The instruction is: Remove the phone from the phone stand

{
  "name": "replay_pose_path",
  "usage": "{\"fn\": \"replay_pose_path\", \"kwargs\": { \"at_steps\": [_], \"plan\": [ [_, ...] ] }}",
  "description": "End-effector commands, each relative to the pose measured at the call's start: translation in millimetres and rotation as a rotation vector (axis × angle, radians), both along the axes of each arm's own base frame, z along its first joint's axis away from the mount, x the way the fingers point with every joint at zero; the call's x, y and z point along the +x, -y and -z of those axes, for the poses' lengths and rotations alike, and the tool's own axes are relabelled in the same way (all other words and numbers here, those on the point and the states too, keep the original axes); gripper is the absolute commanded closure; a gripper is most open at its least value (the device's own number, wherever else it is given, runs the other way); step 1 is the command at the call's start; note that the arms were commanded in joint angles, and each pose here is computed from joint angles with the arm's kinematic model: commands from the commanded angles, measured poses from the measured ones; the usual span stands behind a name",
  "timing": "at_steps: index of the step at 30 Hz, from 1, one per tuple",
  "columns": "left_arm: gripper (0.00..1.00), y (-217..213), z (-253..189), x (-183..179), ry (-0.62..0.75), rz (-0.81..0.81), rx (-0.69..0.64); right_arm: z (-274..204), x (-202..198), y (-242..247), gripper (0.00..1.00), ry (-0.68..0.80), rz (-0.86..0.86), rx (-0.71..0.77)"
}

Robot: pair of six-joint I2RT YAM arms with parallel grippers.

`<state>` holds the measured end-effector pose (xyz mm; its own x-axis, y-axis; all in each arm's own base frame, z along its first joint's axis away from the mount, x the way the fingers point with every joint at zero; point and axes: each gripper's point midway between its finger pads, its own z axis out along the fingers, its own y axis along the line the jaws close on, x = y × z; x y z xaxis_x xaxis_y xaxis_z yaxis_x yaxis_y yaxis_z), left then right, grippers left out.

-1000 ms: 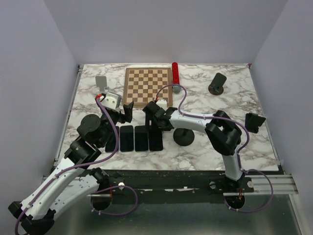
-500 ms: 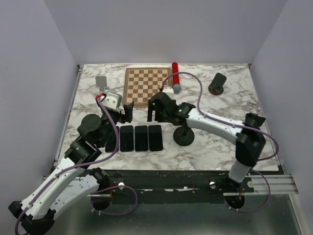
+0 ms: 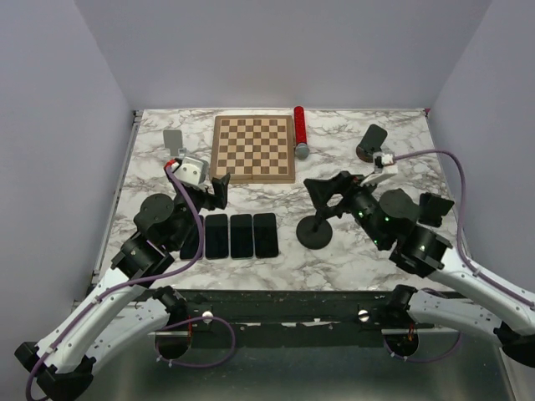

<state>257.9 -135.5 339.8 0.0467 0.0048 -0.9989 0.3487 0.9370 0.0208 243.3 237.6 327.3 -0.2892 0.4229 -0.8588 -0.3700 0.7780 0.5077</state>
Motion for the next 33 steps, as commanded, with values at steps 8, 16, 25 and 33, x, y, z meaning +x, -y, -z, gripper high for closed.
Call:
{"fn": "replay_pose_path", "kwargs": {
  "at_steps": [8,16,25,33],
  "plan": [
    [0.19,-0.8,-12.2,-13.0,0.084,0.045,-0.09,-32.8,-43.3,79.6,0.0,0.261,0.067,0.249],
    [0.17,-18.7,-32.7,-34.2,0.253,0.043,-0.232,-21.9,-64.1,105.2,0.0,0.312,0.06,0.382],
    [0.01,-60.5,-44.8,-86.4,0.434,0.063,-0.551,-14.3,-83.1,115.5,0.0,0.326,0.004,0.459],
    [0.01,-90.9,-31.2,-122.7,0.443,0.075,-0.669,-12.7,-85.2,113.5,0.0,0.318,-0.013,0.44]
  ]
}}
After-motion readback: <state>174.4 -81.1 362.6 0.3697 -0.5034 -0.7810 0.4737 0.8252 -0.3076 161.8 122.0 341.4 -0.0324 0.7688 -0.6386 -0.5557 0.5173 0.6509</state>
